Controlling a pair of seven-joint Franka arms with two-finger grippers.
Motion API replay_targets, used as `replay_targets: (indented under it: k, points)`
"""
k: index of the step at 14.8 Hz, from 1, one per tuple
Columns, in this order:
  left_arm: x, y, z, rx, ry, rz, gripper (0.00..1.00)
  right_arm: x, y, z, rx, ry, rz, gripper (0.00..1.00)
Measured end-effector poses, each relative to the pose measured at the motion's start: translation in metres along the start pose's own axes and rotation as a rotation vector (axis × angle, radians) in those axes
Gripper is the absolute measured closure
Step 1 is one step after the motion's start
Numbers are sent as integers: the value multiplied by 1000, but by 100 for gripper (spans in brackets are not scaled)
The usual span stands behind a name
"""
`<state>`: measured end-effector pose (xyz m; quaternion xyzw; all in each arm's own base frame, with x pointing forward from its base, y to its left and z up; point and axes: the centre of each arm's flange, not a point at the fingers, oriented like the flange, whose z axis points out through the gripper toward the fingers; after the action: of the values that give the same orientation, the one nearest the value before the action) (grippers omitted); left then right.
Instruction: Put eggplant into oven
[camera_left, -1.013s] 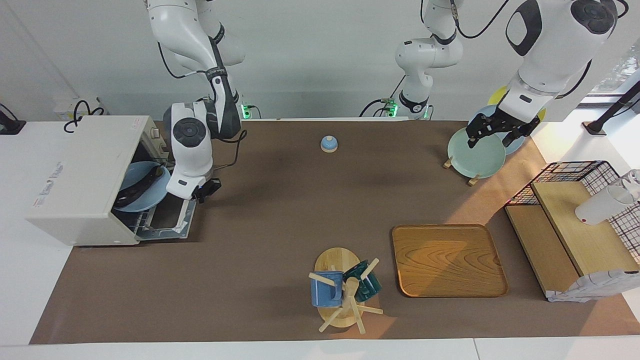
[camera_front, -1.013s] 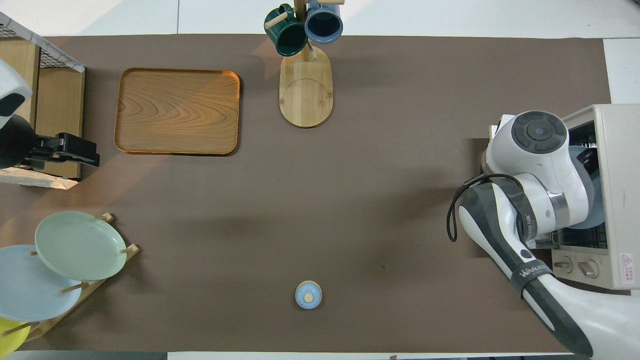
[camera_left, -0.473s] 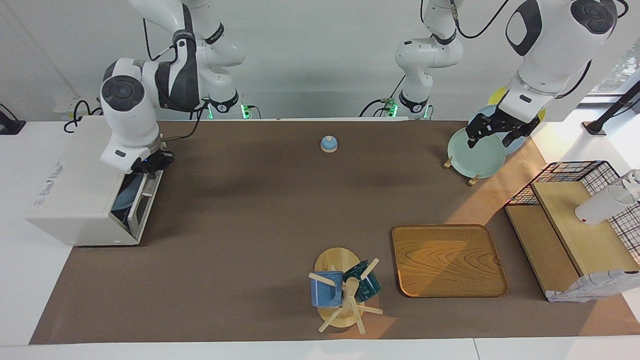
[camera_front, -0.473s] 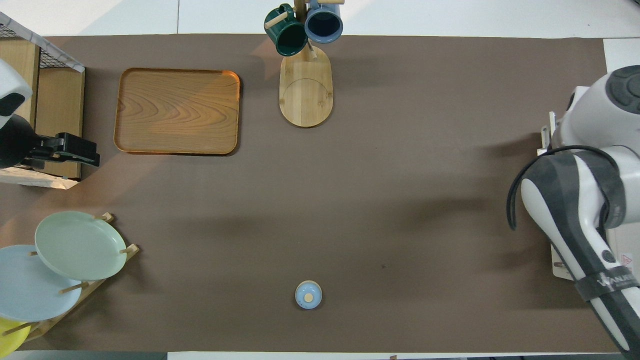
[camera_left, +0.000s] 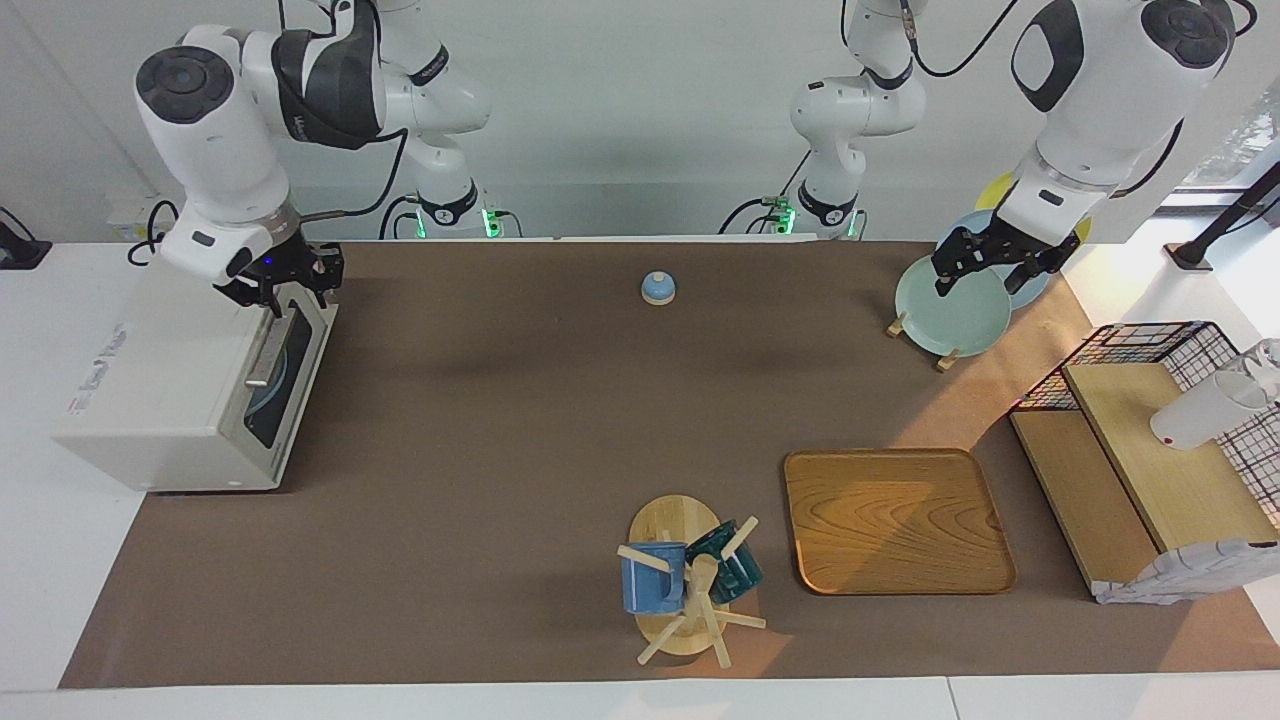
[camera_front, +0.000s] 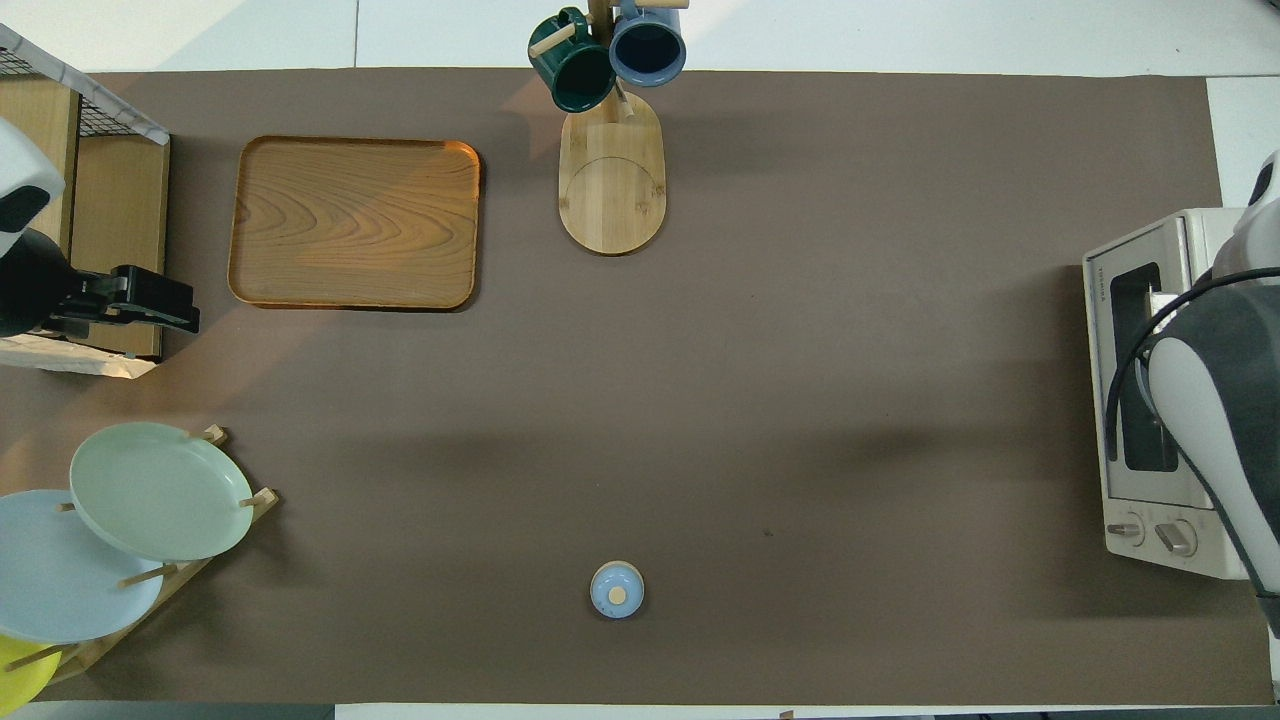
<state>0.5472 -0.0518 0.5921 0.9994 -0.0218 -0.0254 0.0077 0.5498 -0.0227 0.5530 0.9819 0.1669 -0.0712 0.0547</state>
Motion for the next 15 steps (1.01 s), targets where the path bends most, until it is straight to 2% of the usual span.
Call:
replay_targets:
  k: [2, 4, 9, 15]
  points:
    - [0, 0, 0, 0, 0, 0, 0, -1, 5, 3, 45, 11, 48, 12]
    - [0, 0, 0, 0, 0, 0, 0, -2, 11, 6, 63, 9, 112, 0]
    - [0, 0, 0, 0, 0, 0, 0, 7, 8, -8, 60, 41, 161, 0]
    - [0, 0, 0, 0, 0, 0, 0, 14, -4, -11, 59, 36, 150, 0]
